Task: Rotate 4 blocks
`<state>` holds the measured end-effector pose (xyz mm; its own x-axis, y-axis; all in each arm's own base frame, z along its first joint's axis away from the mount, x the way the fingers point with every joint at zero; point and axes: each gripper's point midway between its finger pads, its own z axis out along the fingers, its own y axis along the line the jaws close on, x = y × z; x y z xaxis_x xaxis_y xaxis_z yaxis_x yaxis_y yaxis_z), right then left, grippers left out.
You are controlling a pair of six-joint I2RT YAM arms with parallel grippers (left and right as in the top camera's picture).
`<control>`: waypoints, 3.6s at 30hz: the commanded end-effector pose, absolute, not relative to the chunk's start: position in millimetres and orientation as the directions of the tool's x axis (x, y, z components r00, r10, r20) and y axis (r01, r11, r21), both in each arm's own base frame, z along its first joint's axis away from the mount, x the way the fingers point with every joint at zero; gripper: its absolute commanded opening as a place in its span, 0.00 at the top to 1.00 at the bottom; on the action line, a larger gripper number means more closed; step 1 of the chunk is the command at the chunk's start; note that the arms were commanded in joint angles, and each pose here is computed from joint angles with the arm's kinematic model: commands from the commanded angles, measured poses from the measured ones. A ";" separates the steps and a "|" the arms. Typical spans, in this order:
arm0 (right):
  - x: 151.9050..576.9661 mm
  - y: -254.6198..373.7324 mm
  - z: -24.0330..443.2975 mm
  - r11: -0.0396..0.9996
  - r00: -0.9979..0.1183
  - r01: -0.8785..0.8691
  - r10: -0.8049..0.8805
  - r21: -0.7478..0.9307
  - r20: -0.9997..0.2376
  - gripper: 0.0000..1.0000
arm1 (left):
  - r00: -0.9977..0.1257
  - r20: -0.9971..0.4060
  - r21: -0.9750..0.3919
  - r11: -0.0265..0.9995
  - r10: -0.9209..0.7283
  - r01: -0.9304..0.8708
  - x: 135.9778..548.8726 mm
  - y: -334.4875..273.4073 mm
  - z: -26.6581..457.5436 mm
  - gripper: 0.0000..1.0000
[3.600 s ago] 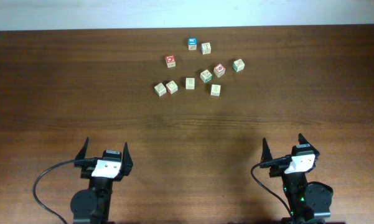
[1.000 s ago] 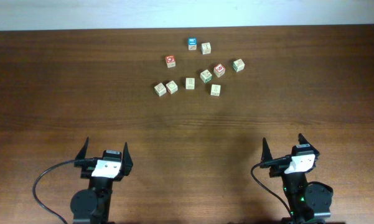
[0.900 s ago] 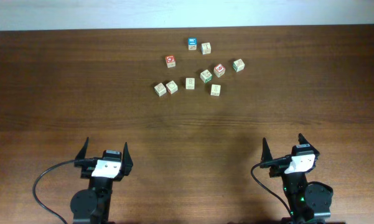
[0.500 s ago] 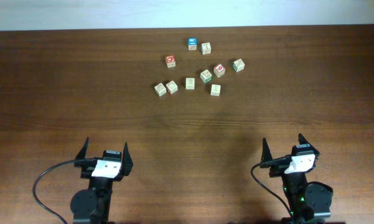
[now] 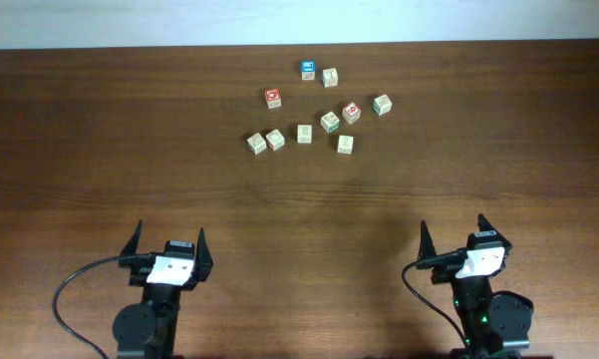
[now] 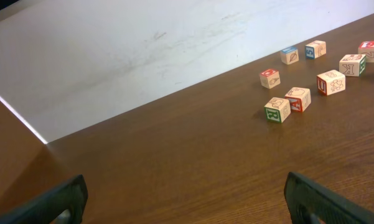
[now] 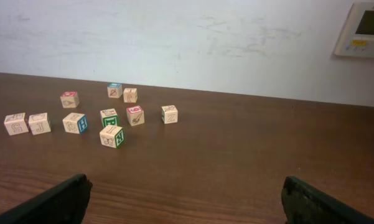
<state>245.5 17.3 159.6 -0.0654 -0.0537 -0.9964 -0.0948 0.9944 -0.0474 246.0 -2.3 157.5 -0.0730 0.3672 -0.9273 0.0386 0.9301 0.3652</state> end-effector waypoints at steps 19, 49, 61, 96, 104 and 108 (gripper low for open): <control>245.3 19.3 157.8 0.994 -0.065 -0.104 -0.046 -0.039 -0.997 0.02 | -0.072 -0.923 0.376 0.926 0.378 0.037 245.9 -1.4 156.0 0.01; 245.3 19.3 157.8 0.994 -0.065 -0.104 -0.046 -0.039 -0.997 0.02 | -0.072 -0.923 0.376 0.926 0.378 0.037 245.9 -1.4 156.0 0.01; 245.3 19.2 157.8 0.994 -0.065 -0.103 -0.046 -0.039 -0.997 0.02 | -0.072 -0.923 0.376 0.926 0.378 0.037 245.9 -1.4 156.0 0.01; 245.4 18.0 157.8 0.994 -0.065 -0.097 -0.050 -0.043 -0.997 0.02 | -0.078 -0.922 0.378 0.925 0.379 0.023 245.9 1.2 156.0 0.01; 244.8 18.0 163.9 0.994 -0.054 -0.096 -0.050 -0.044 -0.997 0.02 | -0.070 -0.923 0.378 0.926 0.378 0.015 244.9 2.0 162.9 0.01; 244.9 18.0 165.1 0.994 -0.049 -0.096 -0.049 -0.045 -0.998 0.02 | -0.079 -0.922 0.379 0.925 0.378 0.007 244.8 3.8 161.8 0.01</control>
